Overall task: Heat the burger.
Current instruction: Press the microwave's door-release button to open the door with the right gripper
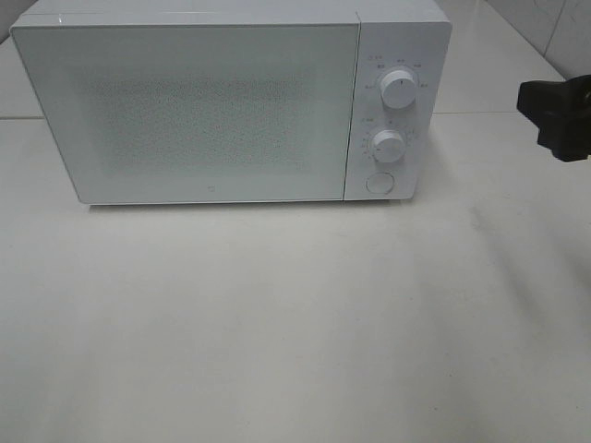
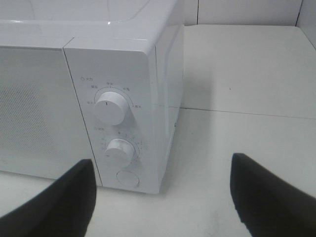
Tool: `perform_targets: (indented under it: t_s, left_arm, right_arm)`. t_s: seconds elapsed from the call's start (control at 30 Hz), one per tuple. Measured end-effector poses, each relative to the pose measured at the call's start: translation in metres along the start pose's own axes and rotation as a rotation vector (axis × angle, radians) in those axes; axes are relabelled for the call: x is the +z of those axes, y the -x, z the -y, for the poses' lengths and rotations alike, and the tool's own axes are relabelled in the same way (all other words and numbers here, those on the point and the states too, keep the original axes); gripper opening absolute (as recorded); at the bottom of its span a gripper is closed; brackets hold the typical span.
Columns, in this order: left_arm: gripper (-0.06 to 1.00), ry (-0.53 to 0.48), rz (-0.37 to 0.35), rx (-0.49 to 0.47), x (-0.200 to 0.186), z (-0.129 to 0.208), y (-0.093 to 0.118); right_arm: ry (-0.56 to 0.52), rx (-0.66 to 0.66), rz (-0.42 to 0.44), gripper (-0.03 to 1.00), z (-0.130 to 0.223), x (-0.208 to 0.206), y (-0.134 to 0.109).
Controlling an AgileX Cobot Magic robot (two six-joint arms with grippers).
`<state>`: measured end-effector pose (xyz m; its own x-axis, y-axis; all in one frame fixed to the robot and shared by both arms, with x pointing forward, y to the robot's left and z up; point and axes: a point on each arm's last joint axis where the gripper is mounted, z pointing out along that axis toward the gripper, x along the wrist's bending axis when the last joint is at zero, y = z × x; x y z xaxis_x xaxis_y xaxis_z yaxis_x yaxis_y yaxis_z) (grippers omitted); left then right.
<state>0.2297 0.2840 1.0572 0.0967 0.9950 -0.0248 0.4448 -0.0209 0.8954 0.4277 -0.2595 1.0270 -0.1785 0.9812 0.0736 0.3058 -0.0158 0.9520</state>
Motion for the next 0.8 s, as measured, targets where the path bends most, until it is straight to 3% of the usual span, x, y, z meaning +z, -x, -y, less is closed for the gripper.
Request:
perform_targets:
  t_s: [0.33, 0.63, 0.8]
  left_arm:
    - [0.99, 0.0, 0.0, 0.0, 0.0, 0.0, 0.0]
    - [0.99, 0.0, 0.0, 0.0, 0.0, 0.0, 0.0]
    - [0.99, 0.0, 0.0, 0.0, 0.0, 0.0, 0.0]
  right_arm:
    - [0.112, 0.005, 0.006, 0.74, 0.024, 0.025, 0.003]
    - [0.135, 0.035, 0.136, 0.74, 0.057, 0.039, 0.018]
    - [0.117, 0.043, 0.165, 0.74, 0.066, 0.044, 0.021]
